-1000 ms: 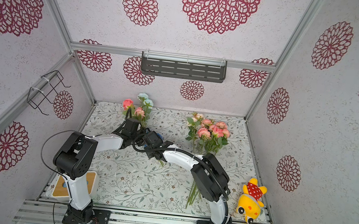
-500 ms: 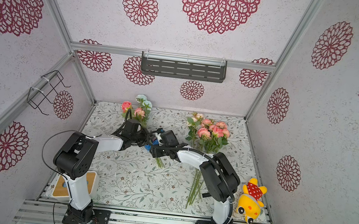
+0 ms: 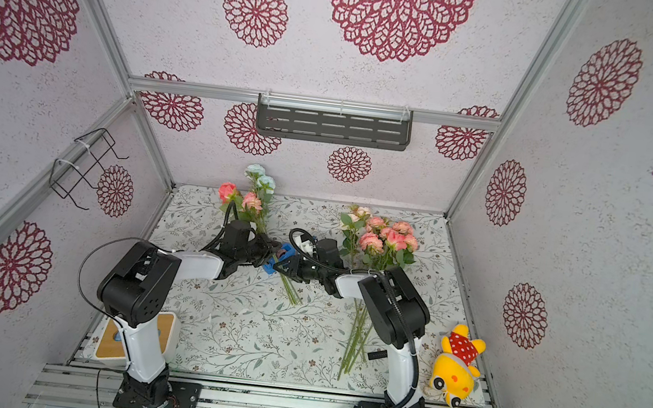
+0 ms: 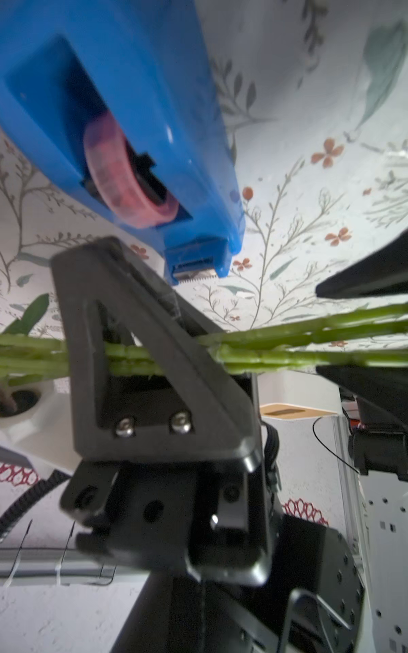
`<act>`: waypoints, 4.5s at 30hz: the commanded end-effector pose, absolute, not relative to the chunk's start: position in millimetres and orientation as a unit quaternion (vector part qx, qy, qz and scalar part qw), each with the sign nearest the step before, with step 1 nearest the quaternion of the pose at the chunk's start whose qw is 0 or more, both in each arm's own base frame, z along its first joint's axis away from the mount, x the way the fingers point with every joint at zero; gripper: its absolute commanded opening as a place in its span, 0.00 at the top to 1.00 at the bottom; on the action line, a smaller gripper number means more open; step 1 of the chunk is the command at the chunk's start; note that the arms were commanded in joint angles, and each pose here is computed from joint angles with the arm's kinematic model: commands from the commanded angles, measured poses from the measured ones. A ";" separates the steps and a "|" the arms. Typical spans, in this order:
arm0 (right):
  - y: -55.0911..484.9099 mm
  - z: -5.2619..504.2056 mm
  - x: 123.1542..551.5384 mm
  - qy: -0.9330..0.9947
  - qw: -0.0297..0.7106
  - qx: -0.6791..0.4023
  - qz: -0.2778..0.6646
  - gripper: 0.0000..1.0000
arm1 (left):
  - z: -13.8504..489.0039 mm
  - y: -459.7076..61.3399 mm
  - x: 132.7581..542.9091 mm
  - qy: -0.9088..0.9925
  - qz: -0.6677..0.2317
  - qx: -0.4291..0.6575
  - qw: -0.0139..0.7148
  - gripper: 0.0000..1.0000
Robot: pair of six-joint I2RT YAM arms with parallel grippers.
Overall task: Wrap bouquets with tape
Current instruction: Wrap the tape around the bouquet.
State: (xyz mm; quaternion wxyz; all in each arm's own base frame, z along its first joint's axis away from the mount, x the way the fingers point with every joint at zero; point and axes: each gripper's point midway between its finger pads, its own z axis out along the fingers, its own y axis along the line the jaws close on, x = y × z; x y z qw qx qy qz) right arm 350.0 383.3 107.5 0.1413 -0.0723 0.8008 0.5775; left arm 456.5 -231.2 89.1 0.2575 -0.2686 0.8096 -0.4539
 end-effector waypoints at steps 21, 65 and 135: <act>364.8 108.7 361.7 0.906 0.318 -0.238 0.148 1.00 | 105.2 -230.4 456.8 0.822 -0.434 -0.258 0.263 0.73; 386.8 108.1 336.9 0.799 0.135 -0.129 0.572 0.92 | 135.0 -230.2 468.4 0.743 -0.540 -0.254 0.304 1.00; 357.0 180.3 361.5 0.853 0.392 -0.205 0.276 0.41 | 93.2 -219.4 457.0 0.825 -0.430 -0.286 0.228 1.00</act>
